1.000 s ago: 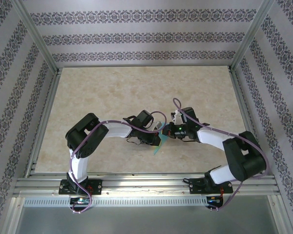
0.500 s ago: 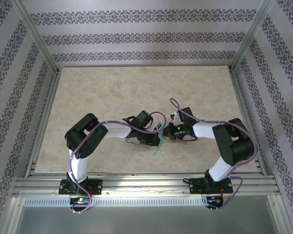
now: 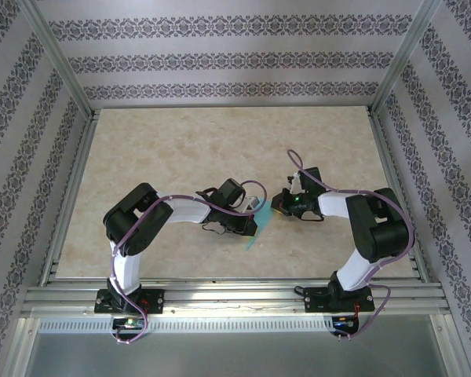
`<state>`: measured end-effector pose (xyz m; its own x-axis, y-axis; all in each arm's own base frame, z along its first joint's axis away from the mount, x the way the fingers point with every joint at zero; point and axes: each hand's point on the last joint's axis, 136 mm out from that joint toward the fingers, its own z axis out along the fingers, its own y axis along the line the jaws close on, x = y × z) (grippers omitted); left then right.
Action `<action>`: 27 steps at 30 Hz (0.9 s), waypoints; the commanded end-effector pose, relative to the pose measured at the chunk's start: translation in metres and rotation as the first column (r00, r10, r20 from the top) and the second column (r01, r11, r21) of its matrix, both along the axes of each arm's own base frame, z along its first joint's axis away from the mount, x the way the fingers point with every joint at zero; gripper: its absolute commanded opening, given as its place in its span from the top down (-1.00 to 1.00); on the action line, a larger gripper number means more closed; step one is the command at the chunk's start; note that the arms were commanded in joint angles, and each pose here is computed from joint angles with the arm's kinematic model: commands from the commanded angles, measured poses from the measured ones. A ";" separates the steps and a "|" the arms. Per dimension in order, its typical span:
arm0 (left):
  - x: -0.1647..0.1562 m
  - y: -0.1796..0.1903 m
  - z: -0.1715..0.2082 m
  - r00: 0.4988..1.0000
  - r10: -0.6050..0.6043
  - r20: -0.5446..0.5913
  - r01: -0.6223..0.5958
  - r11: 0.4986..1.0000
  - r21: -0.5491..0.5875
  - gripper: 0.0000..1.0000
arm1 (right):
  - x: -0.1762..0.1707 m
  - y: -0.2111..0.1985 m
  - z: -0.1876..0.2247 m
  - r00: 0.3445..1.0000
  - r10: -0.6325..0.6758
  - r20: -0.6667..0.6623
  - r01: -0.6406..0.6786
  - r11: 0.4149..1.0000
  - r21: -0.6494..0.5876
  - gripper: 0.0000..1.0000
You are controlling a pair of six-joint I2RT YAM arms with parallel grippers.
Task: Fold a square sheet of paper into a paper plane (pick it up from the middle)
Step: Fold the wing for the fifth time at the center of the table.
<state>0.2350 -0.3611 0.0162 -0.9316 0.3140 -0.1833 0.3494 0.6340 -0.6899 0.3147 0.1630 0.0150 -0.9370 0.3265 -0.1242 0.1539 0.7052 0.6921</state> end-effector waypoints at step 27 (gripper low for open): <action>-0.038 0.052 -0.054 0.991 0.057 -0.123 -0.023 0.964 0.263 1.00 | -0.013 0.012 0.068 0.989 0.036 0.144 -0.032 0.999 -0.034 0.93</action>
<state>0.2323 -0.3573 0.0170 -0.9331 0.3089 -0.1840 0.3469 0.6390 -0.6865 0.3242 0.1705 0.1202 -0.8655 0.3190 -0.3862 -0.0290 0.7377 0.6745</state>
